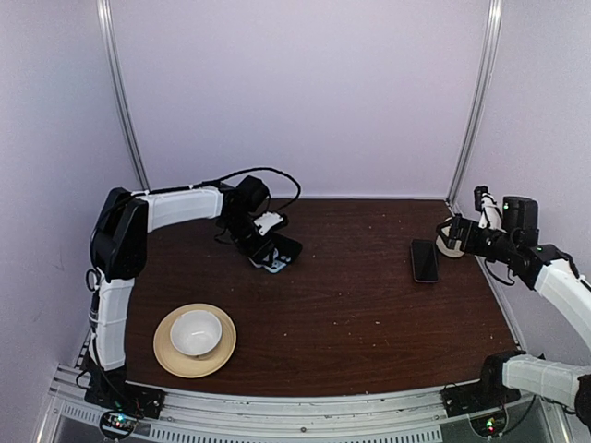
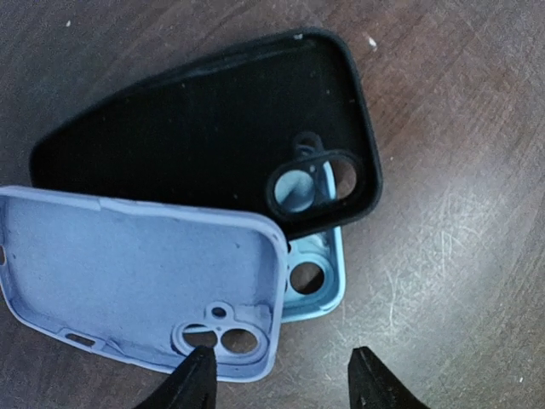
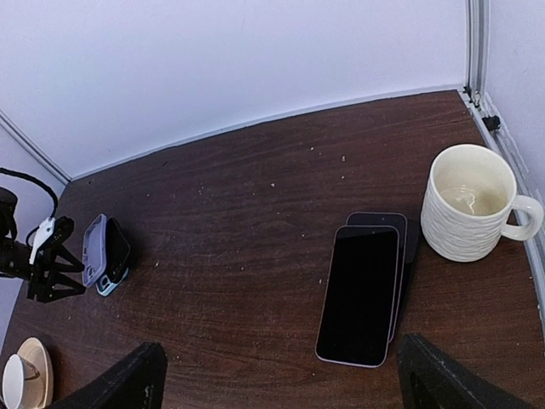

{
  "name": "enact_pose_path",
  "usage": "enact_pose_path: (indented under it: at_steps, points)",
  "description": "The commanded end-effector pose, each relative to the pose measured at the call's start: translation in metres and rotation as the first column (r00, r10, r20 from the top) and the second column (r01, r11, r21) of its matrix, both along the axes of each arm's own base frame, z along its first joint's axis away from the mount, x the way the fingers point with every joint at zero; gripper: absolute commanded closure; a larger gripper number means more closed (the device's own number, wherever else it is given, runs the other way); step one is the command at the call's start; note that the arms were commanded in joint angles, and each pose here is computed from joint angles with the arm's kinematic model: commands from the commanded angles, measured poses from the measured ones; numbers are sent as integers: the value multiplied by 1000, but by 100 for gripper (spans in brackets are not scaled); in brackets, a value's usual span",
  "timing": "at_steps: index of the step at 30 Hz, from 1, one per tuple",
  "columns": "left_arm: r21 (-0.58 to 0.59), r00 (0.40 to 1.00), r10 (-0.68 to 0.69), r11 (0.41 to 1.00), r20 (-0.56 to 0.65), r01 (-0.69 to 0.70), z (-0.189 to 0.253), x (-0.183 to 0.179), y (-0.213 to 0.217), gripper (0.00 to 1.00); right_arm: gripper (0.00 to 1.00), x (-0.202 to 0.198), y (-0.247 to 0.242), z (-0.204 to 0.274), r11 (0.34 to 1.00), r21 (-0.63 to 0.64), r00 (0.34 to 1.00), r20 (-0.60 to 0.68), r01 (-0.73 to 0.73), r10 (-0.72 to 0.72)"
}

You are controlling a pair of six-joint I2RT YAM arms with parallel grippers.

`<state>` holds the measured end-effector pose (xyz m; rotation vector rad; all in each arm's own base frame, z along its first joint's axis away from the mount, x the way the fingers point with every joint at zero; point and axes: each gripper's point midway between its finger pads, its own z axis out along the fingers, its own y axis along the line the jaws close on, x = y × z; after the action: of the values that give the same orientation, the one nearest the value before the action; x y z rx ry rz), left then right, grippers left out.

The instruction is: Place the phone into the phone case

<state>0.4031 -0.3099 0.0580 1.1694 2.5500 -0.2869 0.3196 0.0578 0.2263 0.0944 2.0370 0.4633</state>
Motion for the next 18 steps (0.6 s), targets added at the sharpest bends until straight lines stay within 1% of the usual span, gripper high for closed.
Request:
enact_pose_path:
  at_steps: [1,4,11,12,13,14,15,16,18]
  points:
    - [-39,996,-3,999,89,7,3,26,-13,53,2,-1,9,-5,999,19,999,-15,-43,44]
    - [-37,996,-20,999,92,23,-2,29,-15,58,2,1,11,-6,998,17,998,-18,-52,53]
    - [-62,997,-43,997,60,46,-11,25,-22,59,1,2,15,-2,997,31,997,-6,-74,74]
    - [-59,997,-45,997,59,48,-15,26,-23,62,1,2,16,-2,996,31,997,-7,-78,78]
    - [-42,997,-37,998,62,40,-19,29,-21,68,1,2,16,-3,996,33,997,-9,-81,82]
    - [-22,998,-27,999,63,29,-23,31,-18,81,1,1,17,-3,996,36,996,-13,-85,85]
    - [-9,998,-19,1000,64,20,-25,33,-16,95,1,1,18,-3,995,40,996,-15,-90,91]
    - [-9,998,-15,1000,65,16,-23,33,-16,100,2,0,18,-2,995,42,996,-18,-92,93]
    - [-41,998,-35,998,53,37,-15,25,-19,100,2,-2,18,1,995,37,995,-20,-93,94]
